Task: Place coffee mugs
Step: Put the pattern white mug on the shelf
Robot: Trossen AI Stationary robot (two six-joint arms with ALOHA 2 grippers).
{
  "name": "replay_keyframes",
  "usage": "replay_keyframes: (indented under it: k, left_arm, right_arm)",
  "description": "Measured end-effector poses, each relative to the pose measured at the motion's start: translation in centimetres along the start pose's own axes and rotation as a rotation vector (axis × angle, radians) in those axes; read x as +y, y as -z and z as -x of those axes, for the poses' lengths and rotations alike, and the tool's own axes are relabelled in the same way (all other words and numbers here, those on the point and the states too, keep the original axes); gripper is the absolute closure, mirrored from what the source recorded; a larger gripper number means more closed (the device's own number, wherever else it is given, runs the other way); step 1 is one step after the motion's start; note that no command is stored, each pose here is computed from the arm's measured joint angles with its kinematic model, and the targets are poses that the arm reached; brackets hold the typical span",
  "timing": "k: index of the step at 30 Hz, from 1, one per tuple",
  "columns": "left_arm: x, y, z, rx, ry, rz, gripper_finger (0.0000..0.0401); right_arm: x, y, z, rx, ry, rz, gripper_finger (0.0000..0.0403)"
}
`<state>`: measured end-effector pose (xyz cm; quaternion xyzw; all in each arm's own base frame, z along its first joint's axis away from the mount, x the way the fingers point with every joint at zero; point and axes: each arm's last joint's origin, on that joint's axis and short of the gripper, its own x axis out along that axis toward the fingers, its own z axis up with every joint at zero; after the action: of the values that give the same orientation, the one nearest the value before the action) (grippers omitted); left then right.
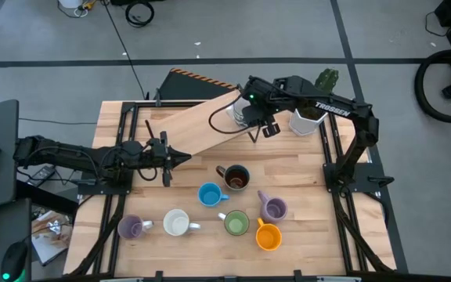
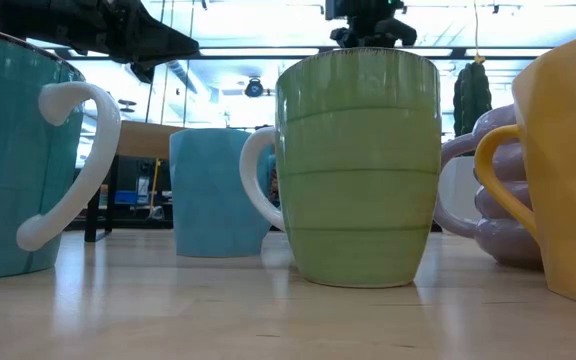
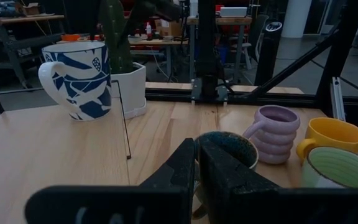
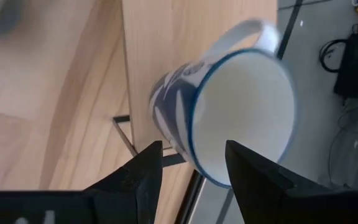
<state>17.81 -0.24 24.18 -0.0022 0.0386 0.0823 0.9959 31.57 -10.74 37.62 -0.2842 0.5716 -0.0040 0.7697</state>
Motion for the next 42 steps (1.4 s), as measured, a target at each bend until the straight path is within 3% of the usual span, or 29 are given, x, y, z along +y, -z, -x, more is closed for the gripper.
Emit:
replay_keyframes:
  k: [7, 18, 24, 42]
  left_arm:
    - [0.0, 0.0, 0.0, 0.004, 0.000, -0.001, 0.0374]
    - [0.0, 0.1, 0.0, 0.008, 0.000, -0.002, 0.0374]
    - [0.0, 0.1, 0.0, 0.007, 0.000, 0.000, 0.0374]
    - [0.0, -0.2, 0.0, -0.019, 0.000, 0.012, 0.0374]
  right_arm:
    - [-0.3, 0.6, -1.9, 0.022, 0.013, 0.028, 0.0262]
    - [-0.2, 0.1, -2.2, -0.060, -0.023, 0.031, 0.0335]
    - [0.0, -0.4, -2.2, -0.095, -0.027, 0.030, 0.0355]
    - [1.0, -1.4, -1.8, -0.082, -0.021, -0.303, 0.0367]
